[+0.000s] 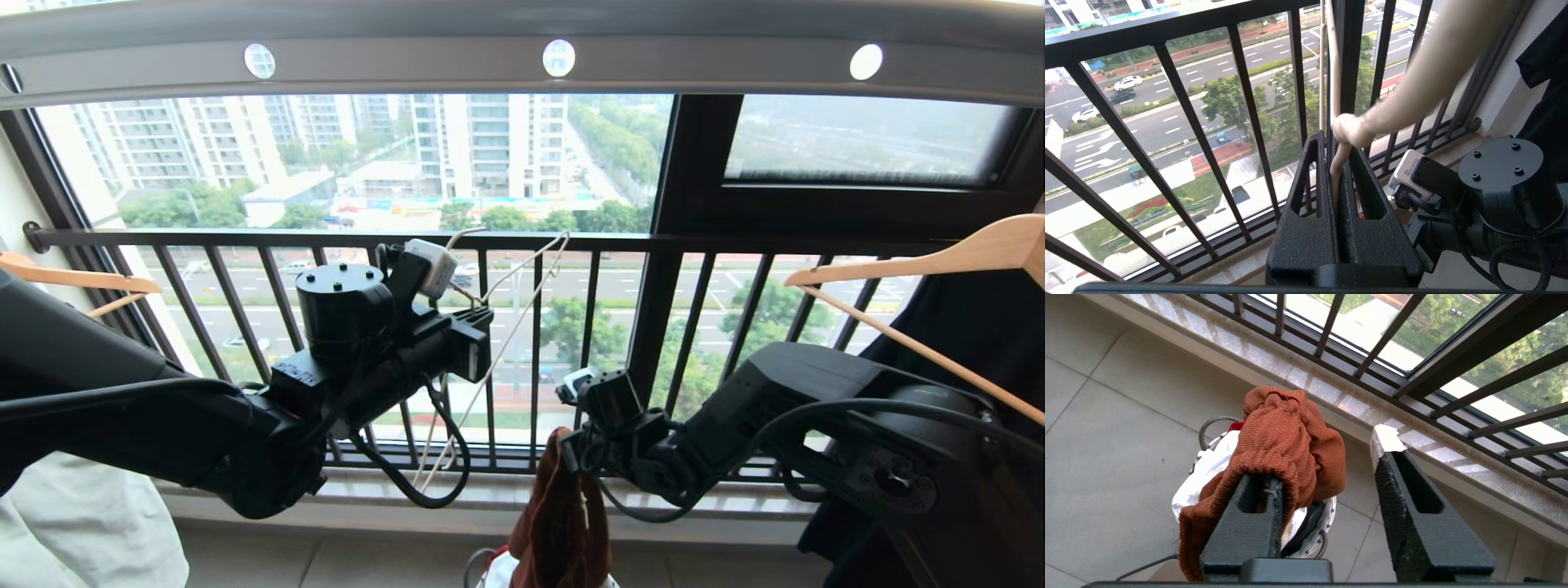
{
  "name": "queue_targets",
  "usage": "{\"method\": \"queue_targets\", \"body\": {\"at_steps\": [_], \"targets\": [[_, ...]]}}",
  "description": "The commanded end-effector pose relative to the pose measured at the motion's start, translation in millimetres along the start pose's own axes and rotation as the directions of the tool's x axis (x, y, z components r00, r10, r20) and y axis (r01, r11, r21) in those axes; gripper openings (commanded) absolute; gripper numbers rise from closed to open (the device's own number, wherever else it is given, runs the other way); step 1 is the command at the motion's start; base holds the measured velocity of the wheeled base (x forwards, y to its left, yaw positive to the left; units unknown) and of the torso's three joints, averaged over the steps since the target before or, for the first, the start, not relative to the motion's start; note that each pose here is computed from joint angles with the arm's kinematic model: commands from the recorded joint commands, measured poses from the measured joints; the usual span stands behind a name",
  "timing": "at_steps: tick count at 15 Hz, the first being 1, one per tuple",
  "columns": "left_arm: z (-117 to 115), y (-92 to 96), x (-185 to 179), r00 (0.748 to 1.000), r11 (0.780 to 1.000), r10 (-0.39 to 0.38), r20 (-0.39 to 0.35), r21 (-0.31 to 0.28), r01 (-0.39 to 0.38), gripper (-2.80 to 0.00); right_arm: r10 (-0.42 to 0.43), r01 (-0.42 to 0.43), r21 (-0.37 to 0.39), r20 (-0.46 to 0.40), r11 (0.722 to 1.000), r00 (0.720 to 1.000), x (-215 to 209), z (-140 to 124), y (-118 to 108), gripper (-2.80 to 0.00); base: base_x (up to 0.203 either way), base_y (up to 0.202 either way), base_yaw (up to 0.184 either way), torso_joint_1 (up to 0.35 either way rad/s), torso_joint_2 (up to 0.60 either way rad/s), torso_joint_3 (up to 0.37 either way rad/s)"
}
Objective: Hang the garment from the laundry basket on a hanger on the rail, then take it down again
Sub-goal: Put clothes in the basket
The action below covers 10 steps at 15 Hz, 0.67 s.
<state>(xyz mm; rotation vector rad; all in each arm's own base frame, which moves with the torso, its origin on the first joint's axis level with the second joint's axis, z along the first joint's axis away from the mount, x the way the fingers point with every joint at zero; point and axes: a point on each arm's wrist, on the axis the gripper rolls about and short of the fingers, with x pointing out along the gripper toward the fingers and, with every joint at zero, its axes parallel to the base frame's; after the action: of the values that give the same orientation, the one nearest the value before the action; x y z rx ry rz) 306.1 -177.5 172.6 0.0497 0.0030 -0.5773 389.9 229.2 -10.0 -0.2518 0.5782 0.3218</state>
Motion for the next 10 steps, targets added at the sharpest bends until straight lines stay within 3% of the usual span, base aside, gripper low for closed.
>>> {"method": "queue_targets", "body": {"at_steps": [1,7,10], "targets": [[-0.4,-0.4,0.5,1.0,1.0,-0.001,0.003,0.001,0.001,-2.8,-0.001,0.001,-0.005,-0.017,1.0,1.0,0.3,-1.7,-0.2,0.0,0.0,0.0,0.0,0.0,0.0,0.0],[-0.3,0.1,0.5,1.0,1.0,0.0,0.004,0.013,-0.001,-2.8,-0.009,-0.004,-0.068,-0.192,0.998,0.981,-4.7,14.1,-9.5,0.0,0.0,0.0,0.0,0.0,0.0,0.0],[0.3,1.8,0.1,1.0,1.0,0.005,0.006,0.013,-0.005,-2.8,-0.028,-0.002,-0.144,-0.207,0.99,0.978,7.1,22.5,-22.1,0.0,0.0,0.0,0.0,0.0,0.0,0.0]]}}
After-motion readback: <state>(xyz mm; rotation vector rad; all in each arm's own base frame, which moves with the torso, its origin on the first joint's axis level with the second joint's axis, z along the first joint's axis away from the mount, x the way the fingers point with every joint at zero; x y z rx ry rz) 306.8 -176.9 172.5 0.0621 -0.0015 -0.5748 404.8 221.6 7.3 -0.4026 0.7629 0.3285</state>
